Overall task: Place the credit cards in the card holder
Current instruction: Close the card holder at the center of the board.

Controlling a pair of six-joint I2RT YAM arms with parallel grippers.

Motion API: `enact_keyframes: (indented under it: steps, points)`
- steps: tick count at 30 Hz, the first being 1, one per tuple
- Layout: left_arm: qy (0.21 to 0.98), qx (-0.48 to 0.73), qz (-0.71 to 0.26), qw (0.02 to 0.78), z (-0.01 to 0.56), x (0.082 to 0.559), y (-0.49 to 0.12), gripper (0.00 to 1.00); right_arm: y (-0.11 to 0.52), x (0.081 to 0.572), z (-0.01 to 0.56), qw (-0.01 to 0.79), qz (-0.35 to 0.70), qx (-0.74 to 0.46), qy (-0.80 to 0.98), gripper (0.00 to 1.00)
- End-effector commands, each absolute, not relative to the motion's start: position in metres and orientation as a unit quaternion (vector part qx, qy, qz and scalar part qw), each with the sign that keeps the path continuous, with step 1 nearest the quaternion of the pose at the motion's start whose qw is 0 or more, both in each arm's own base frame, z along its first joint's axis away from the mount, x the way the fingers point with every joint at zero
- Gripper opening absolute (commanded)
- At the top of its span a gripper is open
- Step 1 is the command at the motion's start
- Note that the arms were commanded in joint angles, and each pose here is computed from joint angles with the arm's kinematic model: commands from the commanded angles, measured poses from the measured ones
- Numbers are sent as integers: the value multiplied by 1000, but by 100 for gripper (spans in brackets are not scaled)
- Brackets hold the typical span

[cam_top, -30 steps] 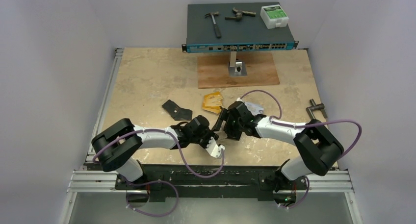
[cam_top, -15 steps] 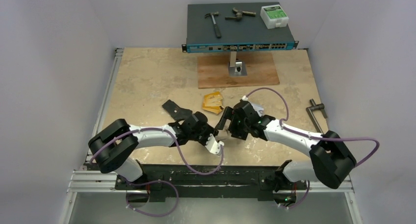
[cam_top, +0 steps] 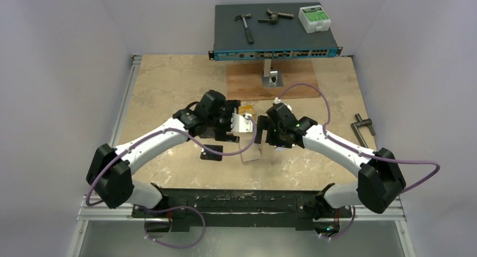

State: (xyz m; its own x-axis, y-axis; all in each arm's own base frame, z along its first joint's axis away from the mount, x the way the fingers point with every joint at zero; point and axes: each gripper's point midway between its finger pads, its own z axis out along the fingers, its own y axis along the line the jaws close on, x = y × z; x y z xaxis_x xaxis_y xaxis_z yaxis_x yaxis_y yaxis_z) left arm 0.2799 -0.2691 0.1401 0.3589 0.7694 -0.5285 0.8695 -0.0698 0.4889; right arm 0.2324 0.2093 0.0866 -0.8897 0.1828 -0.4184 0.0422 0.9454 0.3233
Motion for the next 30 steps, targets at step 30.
enact_keyframes:
  steps: [30]
  points:
    - [695,502,-124,500,175,333,-217,97,255,254,68,234,67,-85,966,61]
